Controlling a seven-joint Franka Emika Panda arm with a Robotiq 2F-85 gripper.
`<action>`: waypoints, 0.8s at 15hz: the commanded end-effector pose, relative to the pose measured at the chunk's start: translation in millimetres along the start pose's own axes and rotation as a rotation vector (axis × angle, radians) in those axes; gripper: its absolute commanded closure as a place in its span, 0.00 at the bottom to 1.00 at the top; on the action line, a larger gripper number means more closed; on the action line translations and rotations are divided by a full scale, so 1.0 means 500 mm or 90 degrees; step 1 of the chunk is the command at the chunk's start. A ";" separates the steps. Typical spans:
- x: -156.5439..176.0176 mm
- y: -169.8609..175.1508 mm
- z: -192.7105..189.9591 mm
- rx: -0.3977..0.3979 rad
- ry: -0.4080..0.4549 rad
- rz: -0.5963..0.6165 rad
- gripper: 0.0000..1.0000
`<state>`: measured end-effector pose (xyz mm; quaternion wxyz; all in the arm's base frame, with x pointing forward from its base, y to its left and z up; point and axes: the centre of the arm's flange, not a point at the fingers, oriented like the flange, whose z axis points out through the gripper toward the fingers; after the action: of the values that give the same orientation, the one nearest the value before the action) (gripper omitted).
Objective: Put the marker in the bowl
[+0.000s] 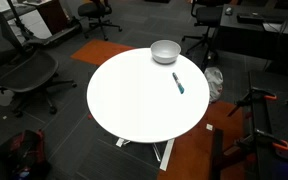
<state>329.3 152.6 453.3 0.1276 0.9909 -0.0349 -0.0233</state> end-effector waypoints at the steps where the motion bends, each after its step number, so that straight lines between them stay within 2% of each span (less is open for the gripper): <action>1: 0.000 0.000 0.000 0.000 0.000 0.000 0.00; 5: 0.000 0.000 0.000 0.000 0.000 0.000 0.00; 7: 0.015 0.013 0.001 0.017 0.003 0.001 0.00; 12: 0.080 0.083 0.014 0.069 0.014 0.071 0.00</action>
<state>345.7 127.9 457.7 0.0957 0.9933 -0.0631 -0.0130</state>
